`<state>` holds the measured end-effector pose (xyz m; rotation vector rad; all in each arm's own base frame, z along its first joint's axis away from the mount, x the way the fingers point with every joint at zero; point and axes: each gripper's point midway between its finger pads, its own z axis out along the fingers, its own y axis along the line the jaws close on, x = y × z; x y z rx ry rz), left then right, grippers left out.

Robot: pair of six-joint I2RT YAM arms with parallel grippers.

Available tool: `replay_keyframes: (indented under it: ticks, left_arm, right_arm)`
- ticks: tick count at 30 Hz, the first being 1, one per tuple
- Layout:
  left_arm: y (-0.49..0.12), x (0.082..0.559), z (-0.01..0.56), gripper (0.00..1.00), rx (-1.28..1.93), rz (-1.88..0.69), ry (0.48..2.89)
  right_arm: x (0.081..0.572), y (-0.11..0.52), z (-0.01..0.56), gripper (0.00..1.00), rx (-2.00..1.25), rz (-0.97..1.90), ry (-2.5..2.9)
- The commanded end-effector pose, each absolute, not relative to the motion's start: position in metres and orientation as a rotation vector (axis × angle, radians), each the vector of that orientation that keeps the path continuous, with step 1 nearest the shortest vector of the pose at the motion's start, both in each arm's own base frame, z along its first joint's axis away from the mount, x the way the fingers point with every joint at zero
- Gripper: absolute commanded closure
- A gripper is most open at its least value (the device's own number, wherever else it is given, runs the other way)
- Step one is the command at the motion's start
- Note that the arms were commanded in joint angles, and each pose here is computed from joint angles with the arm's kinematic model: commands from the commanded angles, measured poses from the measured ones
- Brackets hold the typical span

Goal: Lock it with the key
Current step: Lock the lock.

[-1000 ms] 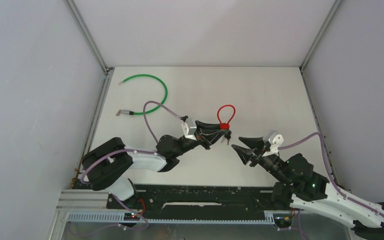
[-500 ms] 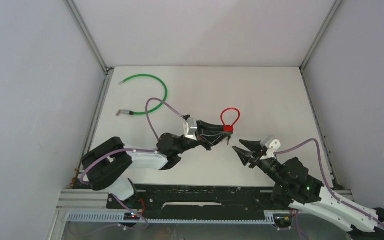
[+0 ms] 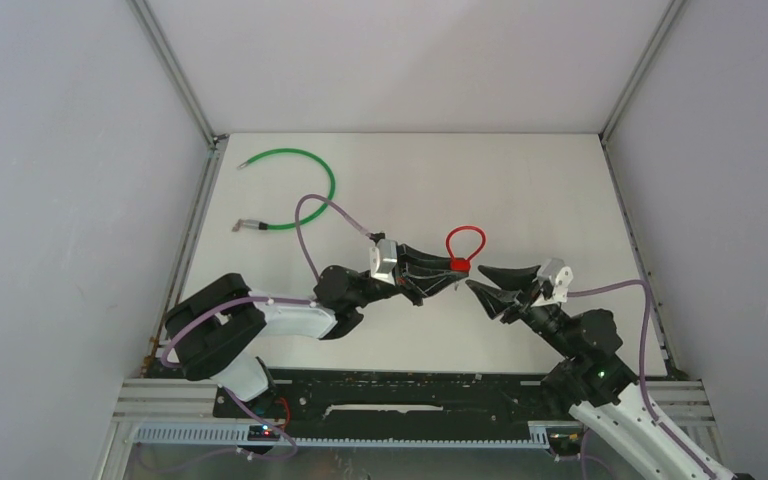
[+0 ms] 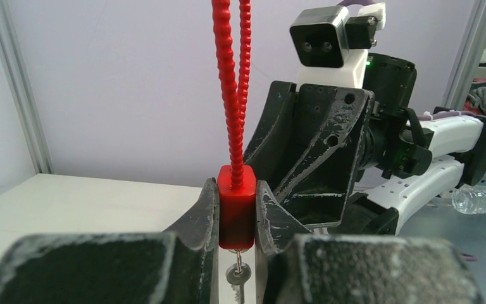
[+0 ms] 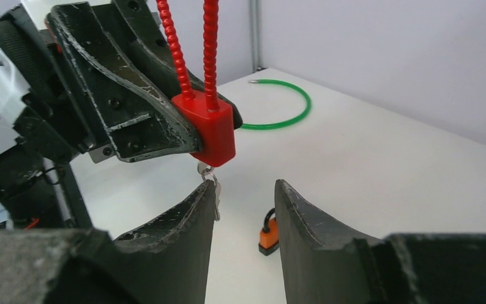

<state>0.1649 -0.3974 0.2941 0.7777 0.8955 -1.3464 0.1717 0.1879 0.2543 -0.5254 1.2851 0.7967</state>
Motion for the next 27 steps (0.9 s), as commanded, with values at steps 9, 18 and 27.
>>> replay_keyframes:
  ticks: [9, 18, 27]
  left_arm:
    - [-0.389, 0.157, 0.336, 1.00, 0.757, -1.357, 0.725]
    - [-0.389, 0.156, 0.336, 1.00, 0.761, -1.359, 0.725]
    - [-0.389, 0.157, 0.336, 1.00, 0.760, -1.360, 0.727]
  right_arm:
    - [0.150, 0.208, 0.268, 0.58, -0.653, 0.986, 1.157]
    - [0.161, 0.204, 0.266, 0.65, -0.613, 0.951, 1.171]
    - [0.163, 0.199, 0.261, 0.68, -0.603, 0.918, 1.194]
